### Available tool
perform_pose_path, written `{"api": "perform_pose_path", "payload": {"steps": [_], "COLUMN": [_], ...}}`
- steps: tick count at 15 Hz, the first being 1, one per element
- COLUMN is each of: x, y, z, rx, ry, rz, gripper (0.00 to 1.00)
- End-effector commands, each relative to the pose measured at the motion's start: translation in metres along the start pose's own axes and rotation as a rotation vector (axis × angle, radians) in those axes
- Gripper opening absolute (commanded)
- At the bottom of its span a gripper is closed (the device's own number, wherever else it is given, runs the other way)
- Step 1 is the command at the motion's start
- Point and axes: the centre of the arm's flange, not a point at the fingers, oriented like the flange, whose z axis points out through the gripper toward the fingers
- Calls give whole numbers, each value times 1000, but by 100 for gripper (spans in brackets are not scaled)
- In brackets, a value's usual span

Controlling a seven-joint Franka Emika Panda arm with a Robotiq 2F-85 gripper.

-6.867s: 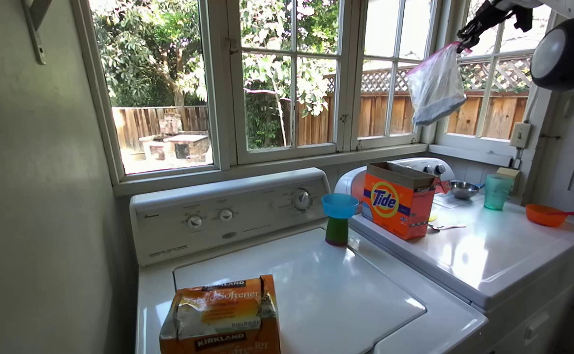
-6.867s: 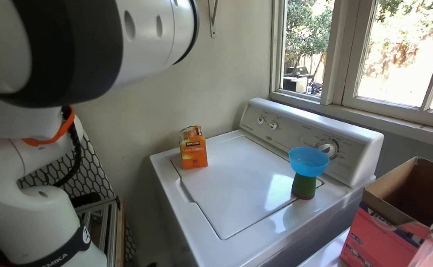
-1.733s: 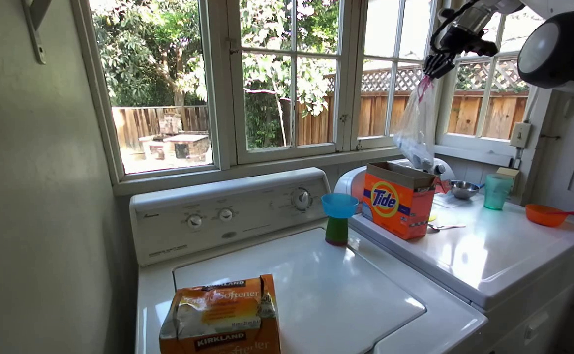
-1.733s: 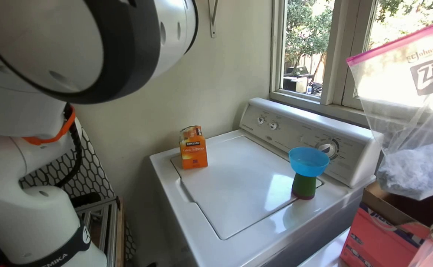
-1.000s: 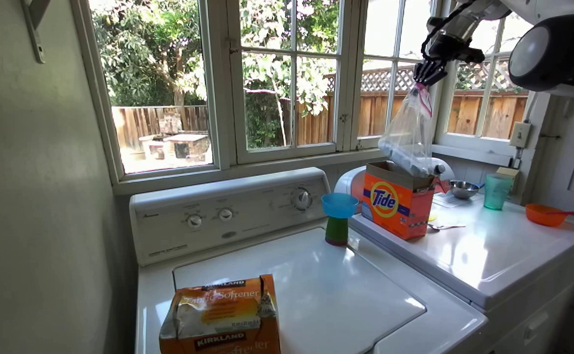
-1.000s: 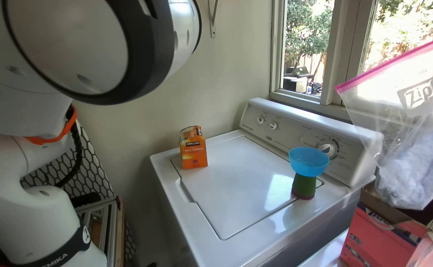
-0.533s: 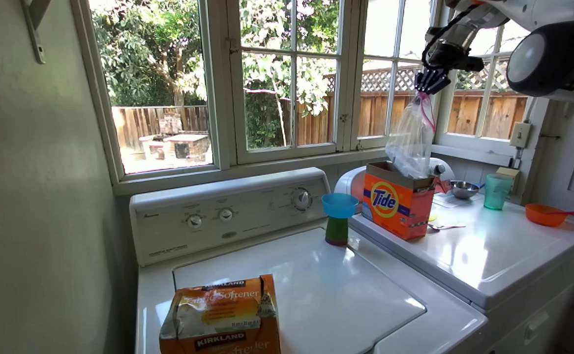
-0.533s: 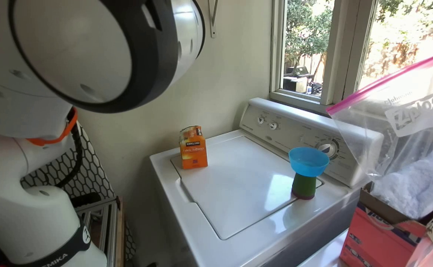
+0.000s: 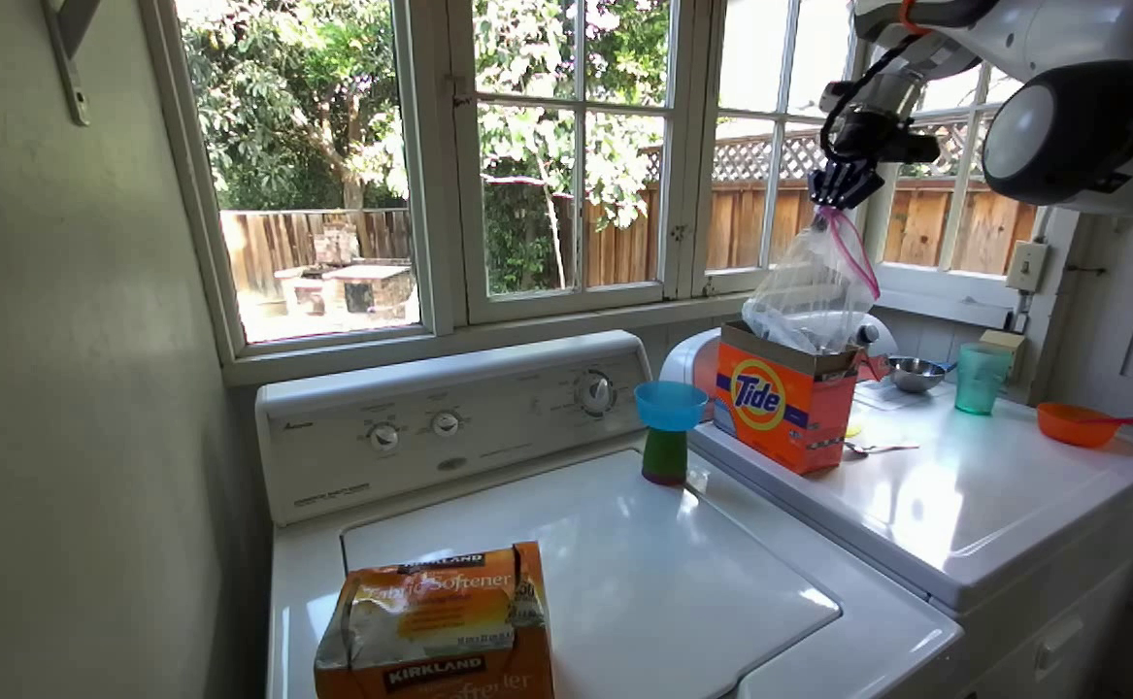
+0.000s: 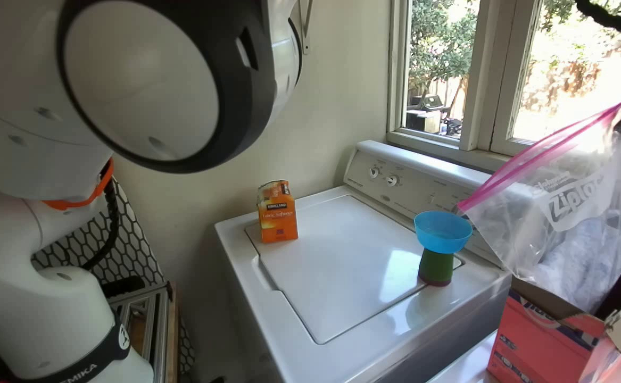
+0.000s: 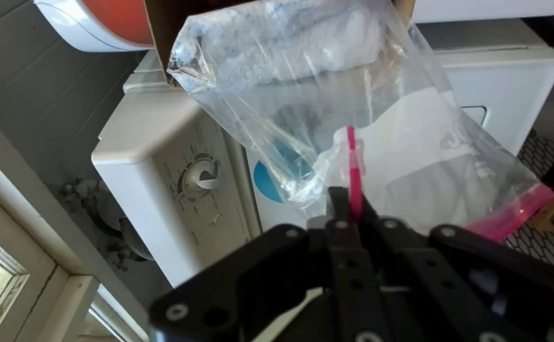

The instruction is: Put the clear plastic in the orange box.

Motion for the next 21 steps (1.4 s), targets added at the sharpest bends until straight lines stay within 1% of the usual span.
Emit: {"api": "perform_pose_path", "payload": {"steps": [1,7,8,9,11,14,15,17,21], "x": [-5,-11,-12,-14,-13,-12,-10,-7,-12], "y": [12,22,25,32,42,52,55,62,87], "z": [6,37,43,48,57,69,74,80,87], "rx": [94,195,201,188,198,214,190,143,-58], "ry": [-17,-39,-40,-31,-12,-13,-38,-46,-138], "rz": [3,40,43,43,57,110,140,165,147], "gripper": [1,1,1,1,1,1,1,1,1]}}
